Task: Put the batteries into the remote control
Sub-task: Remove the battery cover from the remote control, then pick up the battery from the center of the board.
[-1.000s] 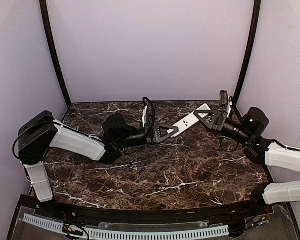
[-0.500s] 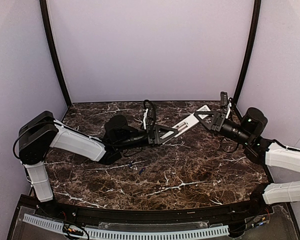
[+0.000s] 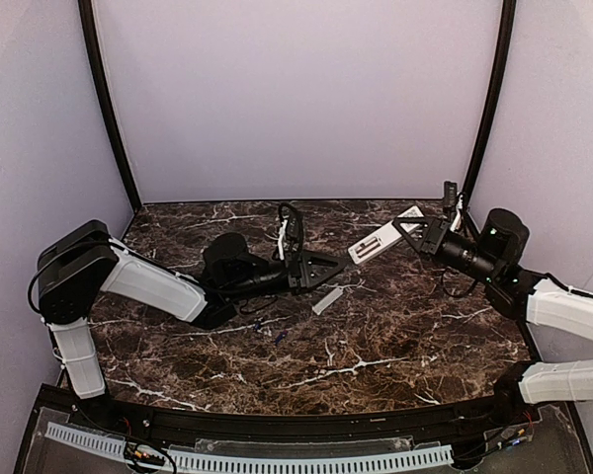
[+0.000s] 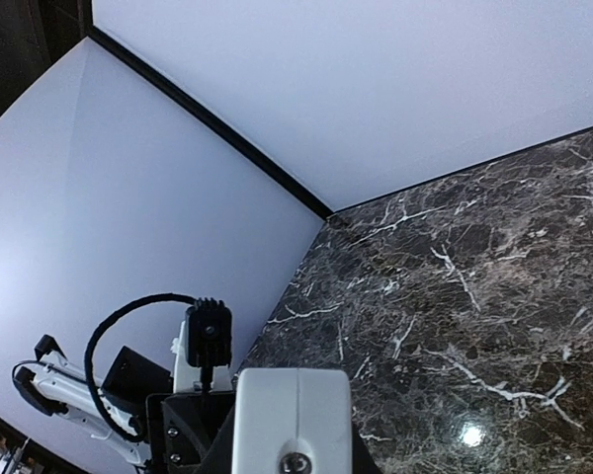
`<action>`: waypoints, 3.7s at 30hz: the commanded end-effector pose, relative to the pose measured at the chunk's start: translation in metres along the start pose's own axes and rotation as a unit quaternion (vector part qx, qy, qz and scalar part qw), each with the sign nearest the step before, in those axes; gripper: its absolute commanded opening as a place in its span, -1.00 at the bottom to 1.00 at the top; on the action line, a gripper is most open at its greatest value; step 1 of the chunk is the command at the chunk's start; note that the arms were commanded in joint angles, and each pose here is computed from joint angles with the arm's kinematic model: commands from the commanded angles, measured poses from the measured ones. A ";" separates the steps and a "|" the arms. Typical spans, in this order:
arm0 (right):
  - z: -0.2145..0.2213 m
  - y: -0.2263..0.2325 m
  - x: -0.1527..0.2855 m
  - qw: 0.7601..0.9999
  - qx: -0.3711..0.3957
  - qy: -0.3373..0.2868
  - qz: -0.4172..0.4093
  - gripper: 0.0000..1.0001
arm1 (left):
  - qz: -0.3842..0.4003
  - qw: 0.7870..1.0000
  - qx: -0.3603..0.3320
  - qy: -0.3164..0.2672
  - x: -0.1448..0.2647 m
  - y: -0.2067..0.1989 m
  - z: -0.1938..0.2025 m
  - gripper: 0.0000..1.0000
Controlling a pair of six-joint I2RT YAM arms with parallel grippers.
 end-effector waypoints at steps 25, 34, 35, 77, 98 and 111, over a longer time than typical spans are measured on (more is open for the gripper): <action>0.002 -0.002 0.017 0.994 0.089 0.059 -0.018 -1.00 | -0.429 0.876 -0.198 0.099 0.104 0.014 -0.009 0.30; 0.017 0.012 0.022 0.981 0.099 0.106 -0.126 -1.00 | -0.539 0.804 -0.186 0.168 0.140 0.022 0.002 0.23; 0.019 0.013 0.023 0.980 0.099 0.111 -0.134 -1.00 | -0.542 0.801 -0.182 0.175 0.141 0.023 0.004 0.23; 0.048 -0.021 0.018 0.982 0.050 0.157 -0.096 -1.00 | -0.581 0.747 -0.109 0.305 0.121 0.108 0.020 -0.43; 0.074 -0.063 0.000 0.980 -0.070 0.175 -0.058 -1.00 | -0.589 0.735 -0.111 0.318 0.121 0.113 0.022 -0.95; 0.093 -0.075 -0.005 0.975 -0.100 0.183 -0.077 -1.00 | -0.390 0.853 -0.167 0.304 0.072 0.005 0.010 -0.99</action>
Point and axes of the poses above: each gripper's point midway between its finger pads, its own x axis back along the fingers, its own y axis along the line the jaws close on, z = x × y, the point moved 8 cm from there along x, back along the fingers, and after that the axes turned 2 degrees about x, right-handed, at the moved point
